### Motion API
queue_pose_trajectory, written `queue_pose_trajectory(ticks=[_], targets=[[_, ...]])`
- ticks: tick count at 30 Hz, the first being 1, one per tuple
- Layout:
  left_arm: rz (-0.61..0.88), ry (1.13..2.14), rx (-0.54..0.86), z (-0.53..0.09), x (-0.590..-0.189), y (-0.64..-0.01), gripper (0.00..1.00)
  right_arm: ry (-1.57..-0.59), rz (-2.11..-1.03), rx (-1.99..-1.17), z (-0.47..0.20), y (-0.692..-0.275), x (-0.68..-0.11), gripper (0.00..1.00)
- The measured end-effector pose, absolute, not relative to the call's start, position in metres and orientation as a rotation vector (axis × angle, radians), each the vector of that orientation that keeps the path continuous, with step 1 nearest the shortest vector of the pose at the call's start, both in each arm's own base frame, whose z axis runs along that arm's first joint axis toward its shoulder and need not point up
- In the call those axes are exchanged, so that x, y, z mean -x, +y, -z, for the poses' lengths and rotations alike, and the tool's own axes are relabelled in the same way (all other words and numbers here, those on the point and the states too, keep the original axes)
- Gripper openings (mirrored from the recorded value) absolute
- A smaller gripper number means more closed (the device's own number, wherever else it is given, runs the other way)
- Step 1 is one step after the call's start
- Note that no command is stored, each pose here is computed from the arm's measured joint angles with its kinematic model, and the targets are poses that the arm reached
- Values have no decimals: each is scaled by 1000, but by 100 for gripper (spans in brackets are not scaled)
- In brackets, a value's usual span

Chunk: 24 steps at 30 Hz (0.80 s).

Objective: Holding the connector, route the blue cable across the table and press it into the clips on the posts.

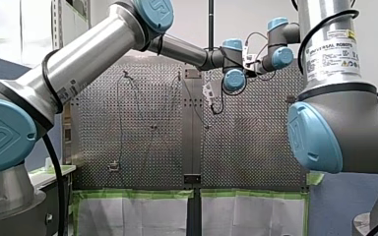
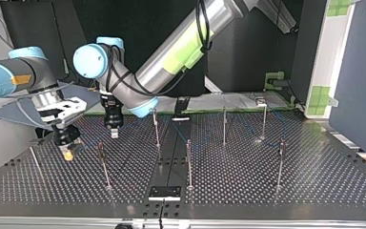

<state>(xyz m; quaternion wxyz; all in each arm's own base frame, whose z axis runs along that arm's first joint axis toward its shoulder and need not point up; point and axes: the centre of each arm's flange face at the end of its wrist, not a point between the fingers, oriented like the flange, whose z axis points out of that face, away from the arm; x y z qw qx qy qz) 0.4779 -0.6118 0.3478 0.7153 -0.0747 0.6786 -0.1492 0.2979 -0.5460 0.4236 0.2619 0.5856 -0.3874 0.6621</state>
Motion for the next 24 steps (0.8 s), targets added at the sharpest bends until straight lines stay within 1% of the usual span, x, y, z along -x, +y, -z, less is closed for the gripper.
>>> queue_pose_trajectory(ticks=[12,24], targets=[[306,1496,223,-363,-477,-600,0,-1052,-1790,-1587,-425,-545,-298,0],[308,1445,222,-373,-501,-589,0,-1044,-1793,-1579,-426,-547,-296,0]])
